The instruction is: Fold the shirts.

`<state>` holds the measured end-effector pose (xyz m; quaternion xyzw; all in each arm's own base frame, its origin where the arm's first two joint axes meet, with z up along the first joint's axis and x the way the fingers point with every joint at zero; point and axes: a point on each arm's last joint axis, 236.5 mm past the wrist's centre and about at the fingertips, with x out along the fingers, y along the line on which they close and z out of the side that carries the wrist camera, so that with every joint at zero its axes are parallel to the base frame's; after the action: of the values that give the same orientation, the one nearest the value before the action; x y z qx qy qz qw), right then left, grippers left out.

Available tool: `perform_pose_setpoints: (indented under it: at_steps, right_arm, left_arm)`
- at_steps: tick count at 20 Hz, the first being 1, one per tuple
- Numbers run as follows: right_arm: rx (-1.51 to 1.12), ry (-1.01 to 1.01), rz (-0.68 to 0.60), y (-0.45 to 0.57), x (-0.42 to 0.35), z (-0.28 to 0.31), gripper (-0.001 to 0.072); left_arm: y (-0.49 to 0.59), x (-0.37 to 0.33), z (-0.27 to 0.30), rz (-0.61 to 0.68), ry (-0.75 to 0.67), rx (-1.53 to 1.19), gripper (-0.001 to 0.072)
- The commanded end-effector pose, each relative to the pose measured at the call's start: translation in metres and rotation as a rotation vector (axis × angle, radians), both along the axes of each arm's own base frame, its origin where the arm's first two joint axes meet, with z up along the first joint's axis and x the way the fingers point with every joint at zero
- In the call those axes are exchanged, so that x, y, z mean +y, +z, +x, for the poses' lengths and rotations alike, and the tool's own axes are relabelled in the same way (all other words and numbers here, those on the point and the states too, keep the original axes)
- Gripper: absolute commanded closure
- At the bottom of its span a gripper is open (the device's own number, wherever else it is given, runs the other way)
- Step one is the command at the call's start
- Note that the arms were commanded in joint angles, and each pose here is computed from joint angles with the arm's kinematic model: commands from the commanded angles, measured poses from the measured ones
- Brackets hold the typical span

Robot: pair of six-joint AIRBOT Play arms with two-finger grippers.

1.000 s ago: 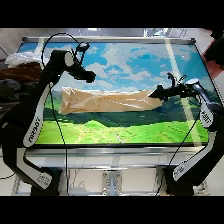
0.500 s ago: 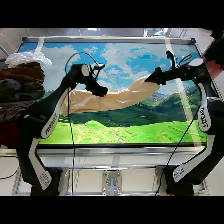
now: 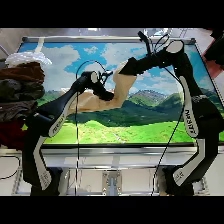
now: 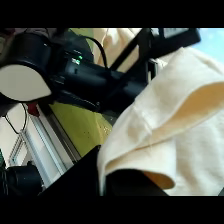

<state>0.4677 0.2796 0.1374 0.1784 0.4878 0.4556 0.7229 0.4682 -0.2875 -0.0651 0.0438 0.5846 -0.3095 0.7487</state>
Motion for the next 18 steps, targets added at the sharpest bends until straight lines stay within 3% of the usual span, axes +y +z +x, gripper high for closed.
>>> perform_pose_setpoints:
  at_steps: [1,8,14,15,16,17,18]
  right_arm:
    - [-0.043,-0.021,-0.001,0.005,0.032,0.002,0.0699]
    - [-0.099,-0.068,0.084,-0.013,0.134,0.004,0.0701]
    - [-0.061,-0.137,0.180,-0.066,0.230,-0.008,0.0697]
    - [-0.064,-0.175,0.208,-0.067,0.239,-0.004,0.0633]
    - [-0.064,-0.224,0.253,-0.061,0.246,0.002,0.0302]
    - [-0.057,-0.259,0.295,-0.052,0.250,0.005,0.0120]
    - [-0.054,-0.264,0.325,-0.040,0.252,0.006,0.0092]
  left_arm:
    - [0.067,0.054,0.029,-0.036,0.103,-0.103,0.0695]
    - [0.205,0.226,0.054,-0.064,0.420,-0.345,0.0695]
    - [0.219,0.261,0.053,-0.056,0.485,-0.376,0.0695]
    - [0.219,0.259,0.053,-0.056,0.481,-0.375,0.0695]
    - [0.219,0.258,0.053,-0.056,0.480,-0.376,0.0695]
    - [0.219,0.259,0.053,-0.056,0.480,-0.376,0.0695]
    - [0.219,0.259,0.053,-0.056,0.480,-0.376,0.0695]
